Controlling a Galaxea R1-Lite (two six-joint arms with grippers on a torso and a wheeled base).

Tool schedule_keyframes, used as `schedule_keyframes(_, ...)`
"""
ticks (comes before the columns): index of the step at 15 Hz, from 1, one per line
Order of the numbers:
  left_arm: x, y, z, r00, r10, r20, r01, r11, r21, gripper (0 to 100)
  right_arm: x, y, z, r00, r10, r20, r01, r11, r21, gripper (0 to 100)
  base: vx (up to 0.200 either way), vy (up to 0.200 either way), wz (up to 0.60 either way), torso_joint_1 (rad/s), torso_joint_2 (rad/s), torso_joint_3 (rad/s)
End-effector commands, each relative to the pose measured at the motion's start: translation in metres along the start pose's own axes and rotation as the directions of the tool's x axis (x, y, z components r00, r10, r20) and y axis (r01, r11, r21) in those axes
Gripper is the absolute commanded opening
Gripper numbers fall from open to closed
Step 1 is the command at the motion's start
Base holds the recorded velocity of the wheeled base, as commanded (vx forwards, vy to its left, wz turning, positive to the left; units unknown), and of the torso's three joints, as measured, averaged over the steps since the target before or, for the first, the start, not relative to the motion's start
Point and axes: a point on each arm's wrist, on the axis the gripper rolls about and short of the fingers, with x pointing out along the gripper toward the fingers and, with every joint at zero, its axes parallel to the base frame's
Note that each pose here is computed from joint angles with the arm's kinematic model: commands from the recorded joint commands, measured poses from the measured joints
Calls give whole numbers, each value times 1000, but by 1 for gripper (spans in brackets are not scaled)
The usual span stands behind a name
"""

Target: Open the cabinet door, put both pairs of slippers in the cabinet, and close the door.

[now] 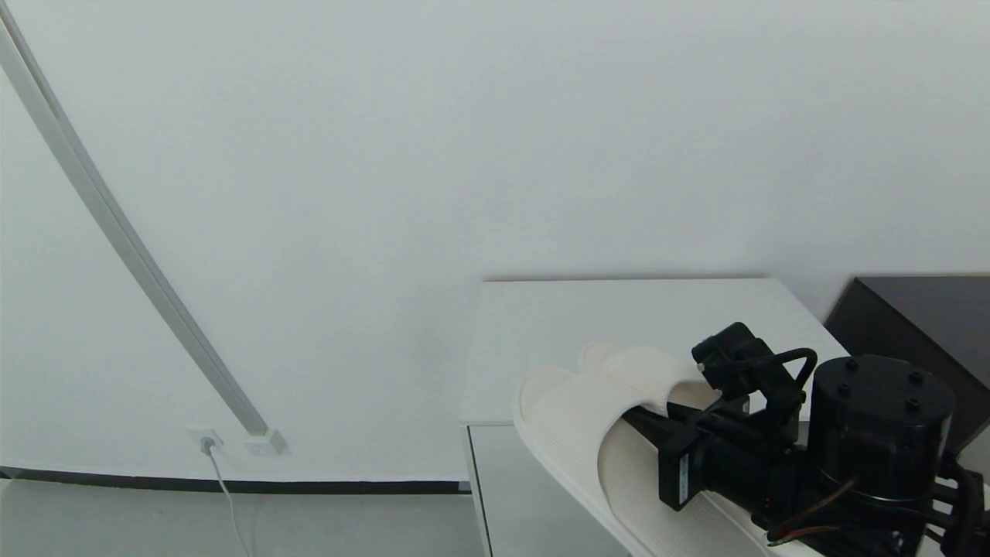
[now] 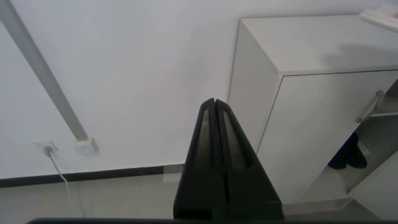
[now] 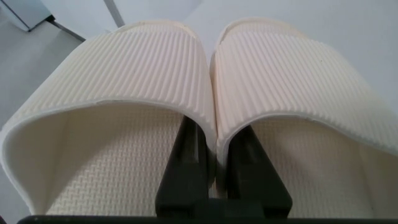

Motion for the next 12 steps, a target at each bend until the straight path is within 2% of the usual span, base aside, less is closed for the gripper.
schedule_keyframes(1, 0, 0, 0, 1000, -1, 0, 1, 1000, 0, 0, 0, 0, 0, 1000, 2, -1, -2, 1000, -1, 0, 0, 0, 0, 0, 0, 0)
schedule_keyframes(11, 0, 0, 0, 1000, -2, 0, 2, 1000, 0, 0, 1, 1, -5, 1000, 1, -19, -2, 1000, -4, 0, -200, 0, 0, 1, 3, 3)
schedule_keyframes(12, 0, 0, 0, 1000, -2, 0, 2, 1000, 0, 0, 1, 1, -5, 1000, 1, -19, -2, 1000, -4, 0, 0, 0, 0, 0, 0, 0)
